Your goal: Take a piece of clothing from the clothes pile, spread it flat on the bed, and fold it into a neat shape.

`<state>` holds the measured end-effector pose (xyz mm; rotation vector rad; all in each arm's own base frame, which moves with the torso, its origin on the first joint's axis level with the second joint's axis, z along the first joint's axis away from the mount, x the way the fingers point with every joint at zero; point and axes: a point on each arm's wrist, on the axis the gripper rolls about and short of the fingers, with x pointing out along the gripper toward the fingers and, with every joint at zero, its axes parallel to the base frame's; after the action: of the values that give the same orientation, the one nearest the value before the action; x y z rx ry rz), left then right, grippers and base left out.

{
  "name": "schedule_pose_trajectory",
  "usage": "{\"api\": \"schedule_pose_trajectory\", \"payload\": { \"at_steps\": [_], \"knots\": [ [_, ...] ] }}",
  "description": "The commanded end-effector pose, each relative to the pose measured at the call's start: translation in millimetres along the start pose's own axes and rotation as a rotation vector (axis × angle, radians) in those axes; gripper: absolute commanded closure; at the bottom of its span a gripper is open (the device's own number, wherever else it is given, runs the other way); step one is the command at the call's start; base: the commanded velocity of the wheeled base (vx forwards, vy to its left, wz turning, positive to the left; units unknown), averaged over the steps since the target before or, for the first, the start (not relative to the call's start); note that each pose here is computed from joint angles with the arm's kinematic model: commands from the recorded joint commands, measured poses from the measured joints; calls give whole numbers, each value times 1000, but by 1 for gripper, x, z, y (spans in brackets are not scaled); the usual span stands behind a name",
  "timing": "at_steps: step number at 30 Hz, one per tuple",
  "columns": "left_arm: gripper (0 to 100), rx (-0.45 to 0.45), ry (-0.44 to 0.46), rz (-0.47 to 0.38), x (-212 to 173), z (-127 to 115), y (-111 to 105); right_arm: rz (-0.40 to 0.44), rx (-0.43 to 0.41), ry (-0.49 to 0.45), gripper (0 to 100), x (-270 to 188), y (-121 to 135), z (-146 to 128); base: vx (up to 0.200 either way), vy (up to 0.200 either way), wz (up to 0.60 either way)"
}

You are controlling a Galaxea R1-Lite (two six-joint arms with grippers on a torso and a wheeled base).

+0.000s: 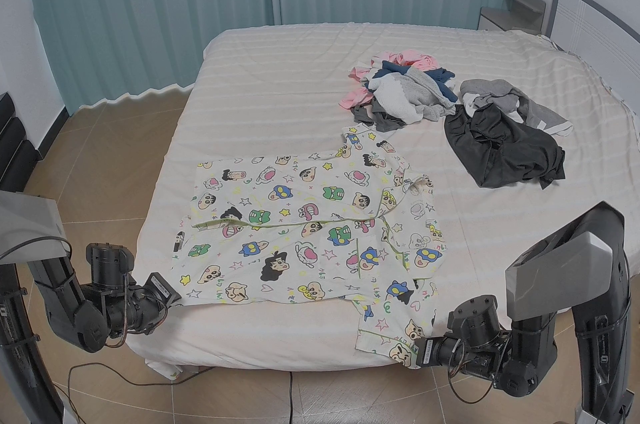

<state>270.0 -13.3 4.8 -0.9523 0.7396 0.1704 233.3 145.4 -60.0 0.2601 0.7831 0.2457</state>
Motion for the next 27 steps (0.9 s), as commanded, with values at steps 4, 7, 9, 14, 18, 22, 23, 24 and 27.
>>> {"api": "schedule_pose_trajectory", "payload": {
  "at_steps": [4,7,9,14,18,22,23,24,27],
  "knots": [
    [100,49,27,33,-6,-2,0,7,0,-6,100,-1,1,2,0,0,0],
    [100,44,34,48,-5,-1,1,20,-2,-12,100,1,4,3,0,0,0],
    [100,45,34,46,-5,-1,0,22,-1,-16,100,1,4,4,0,0,0],
    [100,46,18,27,-7,2,-4,53,15,-57,100,-4,8,16,0,0,0],
    [100,53,-12,-13,-8,8,-14,94,70,-100,100,-11,11,30,0,0,0],
    [100,61,-38,-46,-7,15,-24,101,98,-156,100,-12,9,45,0,0,0],
    [100,61,-43,-50,-7,16,-25,102,100,-162,100,-12,9,47,0,0,0],
    [100,64,-53,-62,-5,19,-29,101,108,-180,100,-12,8,52,0,0,0],
    [100,70,-87,-93,0,27,-39,109,124,-228,100,-9,6,64,0,0,0]
  ]
}}
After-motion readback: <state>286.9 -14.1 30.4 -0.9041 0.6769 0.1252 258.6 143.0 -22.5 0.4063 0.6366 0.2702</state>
